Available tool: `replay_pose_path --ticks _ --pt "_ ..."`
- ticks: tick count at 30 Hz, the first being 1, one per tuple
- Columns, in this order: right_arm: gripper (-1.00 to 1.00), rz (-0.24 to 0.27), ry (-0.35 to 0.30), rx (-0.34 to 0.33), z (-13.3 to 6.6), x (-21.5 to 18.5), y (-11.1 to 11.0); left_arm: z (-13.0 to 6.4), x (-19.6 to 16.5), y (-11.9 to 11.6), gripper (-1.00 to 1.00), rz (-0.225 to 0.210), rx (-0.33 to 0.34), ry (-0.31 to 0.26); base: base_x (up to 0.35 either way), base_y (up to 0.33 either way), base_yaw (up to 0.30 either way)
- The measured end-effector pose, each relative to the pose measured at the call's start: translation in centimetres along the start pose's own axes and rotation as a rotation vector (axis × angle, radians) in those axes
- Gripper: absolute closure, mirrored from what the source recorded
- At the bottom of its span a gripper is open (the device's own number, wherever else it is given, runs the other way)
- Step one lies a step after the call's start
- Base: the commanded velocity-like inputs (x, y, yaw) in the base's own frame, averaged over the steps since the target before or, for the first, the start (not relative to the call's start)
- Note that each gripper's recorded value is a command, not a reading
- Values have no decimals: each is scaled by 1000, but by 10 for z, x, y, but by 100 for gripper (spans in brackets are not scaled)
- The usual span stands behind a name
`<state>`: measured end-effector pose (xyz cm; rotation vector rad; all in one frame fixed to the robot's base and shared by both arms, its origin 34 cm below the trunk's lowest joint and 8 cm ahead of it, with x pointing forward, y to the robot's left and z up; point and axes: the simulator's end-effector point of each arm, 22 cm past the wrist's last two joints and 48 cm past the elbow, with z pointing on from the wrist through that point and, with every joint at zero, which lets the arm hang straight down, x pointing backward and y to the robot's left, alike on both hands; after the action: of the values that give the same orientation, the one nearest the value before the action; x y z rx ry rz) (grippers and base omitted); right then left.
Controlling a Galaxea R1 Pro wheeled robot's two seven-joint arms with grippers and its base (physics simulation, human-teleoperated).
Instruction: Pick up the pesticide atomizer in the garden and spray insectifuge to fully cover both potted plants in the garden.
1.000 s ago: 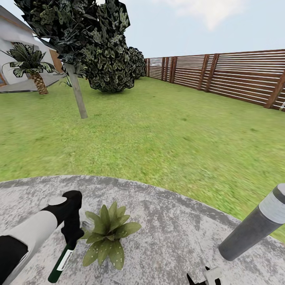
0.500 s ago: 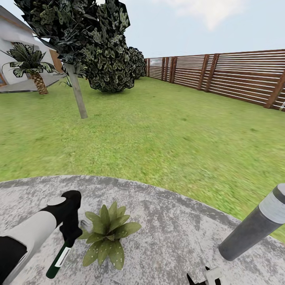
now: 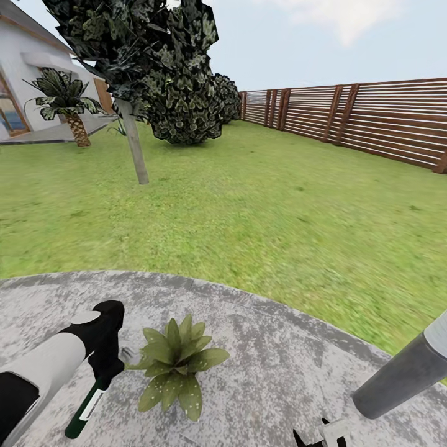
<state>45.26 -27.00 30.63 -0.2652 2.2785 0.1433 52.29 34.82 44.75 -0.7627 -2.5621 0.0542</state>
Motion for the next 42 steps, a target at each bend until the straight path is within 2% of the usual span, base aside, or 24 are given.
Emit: replay_pose_path --ticks 11,18,19,24,27,31,36,39,42 --pt "-100 0 1 0 0 0 0 -1 -1 0 100 2 -4 -2 152 0 0" --pt "-100 0 0 0 0 0 0 0 -1 14 100 4 -71 1 5 0 0" --pt "-100 -1 0 0 0 0 0 3 1 18 100 2 -90 7 0 0 0" --pt "-100 0 1 -1 0 0 0 20 18 18 100 -23 -73 55 0 0 0" --pt "-100 0 1 0 0 0 0 22 19 18 100 -23 -71 60 0 0 0" --pt "-100 0 0 0 0 0 0 19 13 14 100 -14 -70 48 0 0 0" --pt "-100 0 0 0 0 0 0 16 -5 -2 100 25 -70 31 0 0 0" --pt "-100 0 0 0 0 0 0 -6 -26 -1 100 54 -106 -31 0 0 0" --pt "-100 0 1 0 0 0 0 -15 -34 -1 100 67 -122 -58 0 0 0"
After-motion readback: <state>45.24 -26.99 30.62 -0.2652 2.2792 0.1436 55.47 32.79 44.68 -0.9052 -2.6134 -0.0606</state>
